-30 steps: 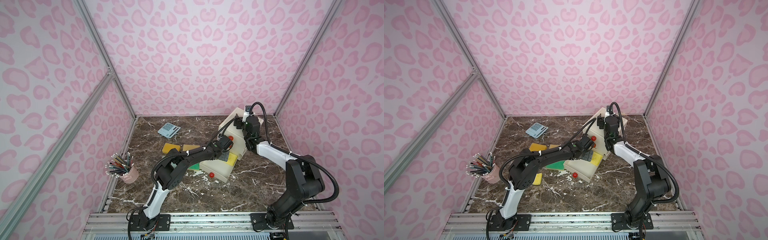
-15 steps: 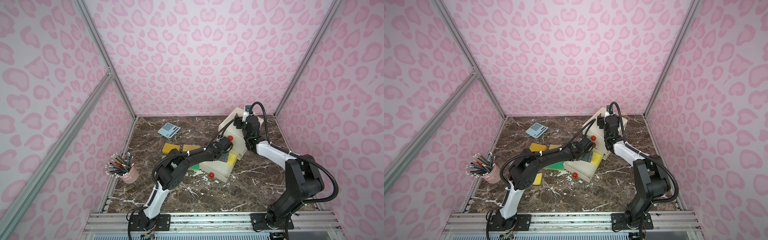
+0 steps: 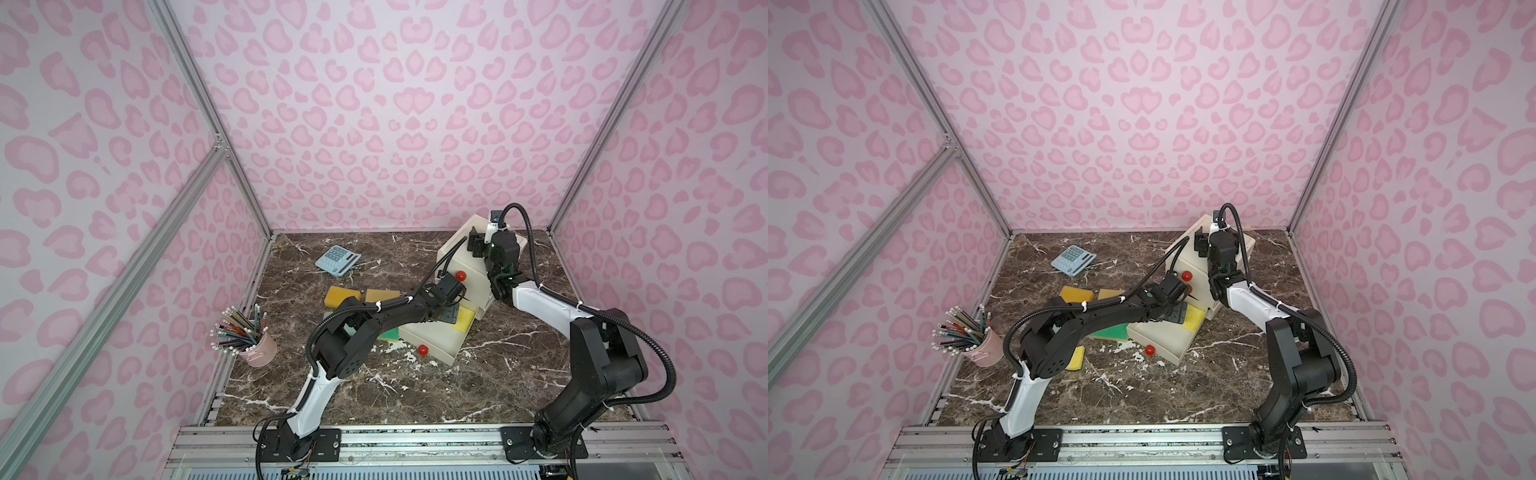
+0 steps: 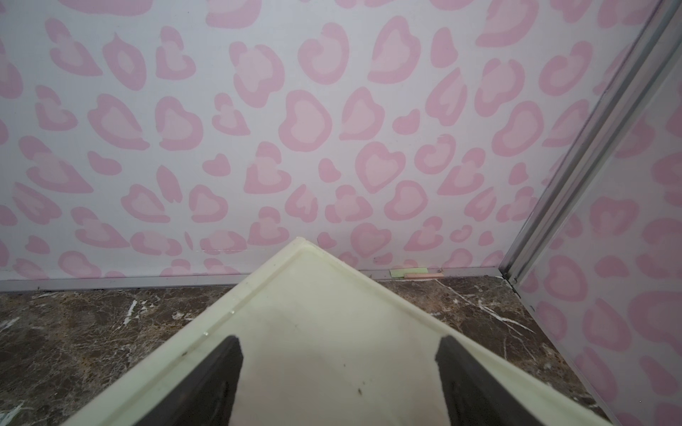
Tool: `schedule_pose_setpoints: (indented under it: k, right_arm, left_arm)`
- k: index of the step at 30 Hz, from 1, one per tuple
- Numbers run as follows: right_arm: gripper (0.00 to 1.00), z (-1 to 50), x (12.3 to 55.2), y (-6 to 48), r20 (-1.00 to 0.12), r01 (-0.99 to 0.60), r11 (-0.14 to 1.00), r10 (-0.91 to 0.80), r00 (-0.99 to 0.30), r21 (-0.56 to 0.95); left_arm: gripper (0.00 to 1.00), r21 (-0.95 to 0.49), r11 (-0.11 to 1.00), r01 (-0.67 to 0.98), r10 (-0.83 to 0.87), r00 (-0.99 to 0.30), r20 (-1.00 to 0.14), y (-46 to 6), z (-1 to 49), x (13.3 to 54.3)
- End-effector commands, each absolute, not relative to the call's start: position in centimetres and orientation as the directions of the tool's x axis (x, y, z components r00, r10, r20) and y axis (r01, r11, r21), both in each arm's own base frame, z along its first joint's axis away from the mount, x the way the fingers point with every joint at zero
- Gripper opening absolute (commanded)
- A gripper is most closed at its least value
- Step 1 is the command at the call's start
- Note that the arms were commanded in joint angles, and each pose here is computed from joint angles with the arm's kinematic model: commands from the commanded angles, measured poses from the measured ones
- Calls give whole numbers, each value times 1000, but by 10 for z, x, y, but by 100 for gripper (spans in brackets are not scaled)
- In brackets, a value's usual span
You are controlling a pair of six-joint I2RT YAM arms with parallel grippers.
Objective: Take the sponge out of the drawer
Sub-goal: Pick up the sponge from the drawer.
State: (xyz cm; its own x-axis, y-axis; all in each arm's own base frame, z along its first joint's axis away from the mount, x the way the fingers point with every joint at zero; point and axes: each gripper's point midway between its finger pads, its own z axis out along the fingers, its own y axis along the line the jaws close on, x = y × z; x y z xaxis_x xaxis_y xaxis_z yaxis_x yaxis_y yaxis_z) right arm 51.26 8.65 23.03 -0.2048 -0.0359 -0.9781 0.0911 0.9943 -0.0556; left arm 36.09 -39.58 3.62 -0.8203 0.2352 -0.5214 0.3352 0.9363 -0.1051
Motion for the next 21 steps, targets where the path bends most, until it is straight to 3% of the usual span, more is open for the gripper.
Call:
schedule_pose_setpoints:
  k: [1, 10, 16, 21]
  right_arm:
    - [84, 114, 469, 64, -757, 33, 957, -207, -620, -288]
    - [84, 115, 468, 64, -759, 35, 957, -206, -618, -287]
    - [84, 114, 469, 64, -757, 34, 957, -206, -620, -288]
    - [84, 110, 470, 63, -749, 35, 954, -209, -629, -296]
  left_arm:
    - [80, -158, 921, 355, 233, -831, -505, -406, 29, 356]
    - [64, -185, 913, 364, 238, -842, -484, -409, 21, 351]
    - [46, -178, 912, 370, 246, -839, -486, -409, 21, 352]
    - [39, -184, 905, 384, 254, -834, -490, -411, 24, 351]
